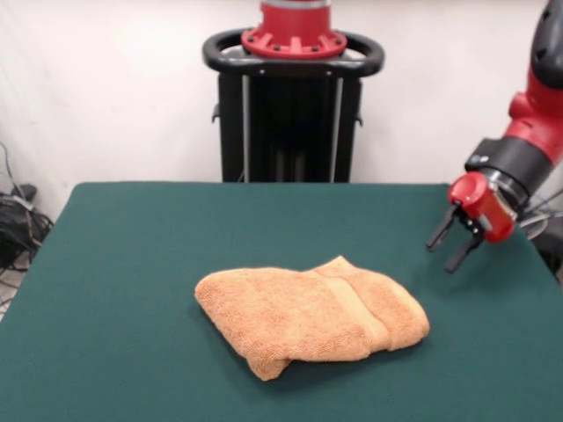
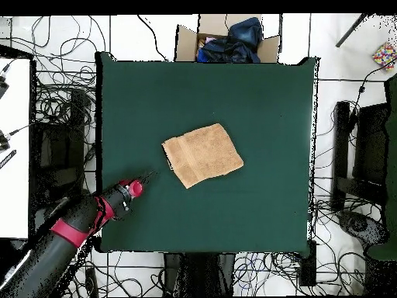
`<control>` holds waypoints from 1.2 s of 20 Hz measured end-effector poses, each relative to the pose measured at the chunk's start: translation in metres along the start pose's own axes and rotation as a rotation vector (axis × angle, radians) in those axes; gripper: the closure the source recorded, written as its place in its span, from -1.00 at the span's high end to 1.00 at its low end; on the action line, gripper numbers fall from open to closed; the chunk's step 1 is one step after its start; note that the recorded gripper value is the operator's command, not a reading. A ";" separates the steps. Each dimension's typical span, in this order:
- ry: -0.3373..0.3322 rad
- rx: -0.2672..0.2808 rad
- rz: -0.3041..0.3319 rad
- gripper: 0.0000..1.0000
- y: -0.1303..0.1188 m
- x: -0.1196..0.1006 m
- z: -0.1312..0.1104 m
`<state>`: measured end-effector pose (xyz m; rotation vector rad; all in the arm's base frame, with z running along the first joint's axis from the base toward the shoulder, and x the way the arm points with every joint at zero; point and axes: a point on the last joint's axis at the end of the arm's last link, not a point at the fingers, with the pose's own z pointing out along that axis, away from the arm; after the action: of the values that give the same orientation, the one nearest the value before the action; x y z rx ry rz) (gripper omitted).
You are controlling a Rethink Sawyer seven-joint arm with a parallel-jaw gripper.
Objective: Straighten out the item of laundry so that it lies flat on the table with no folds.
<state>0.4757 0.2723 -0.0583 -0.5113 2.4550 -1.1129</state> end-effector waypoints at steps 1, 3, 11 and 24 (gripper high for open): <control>0.007 0.003 -0.003 1.00 0.001 0.000 0.002; 0.022 0.009 -0.009 1.00 0.005 0.002 0.006; 0.109 0.084 -0.078 1.00 0.022 0.018 0.021; 0.121 0.194 -0.155 1.00 0.016 0.032 0.042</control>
<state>0.4661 0.2405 -0.1025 -0.5973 2.4062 -1.4677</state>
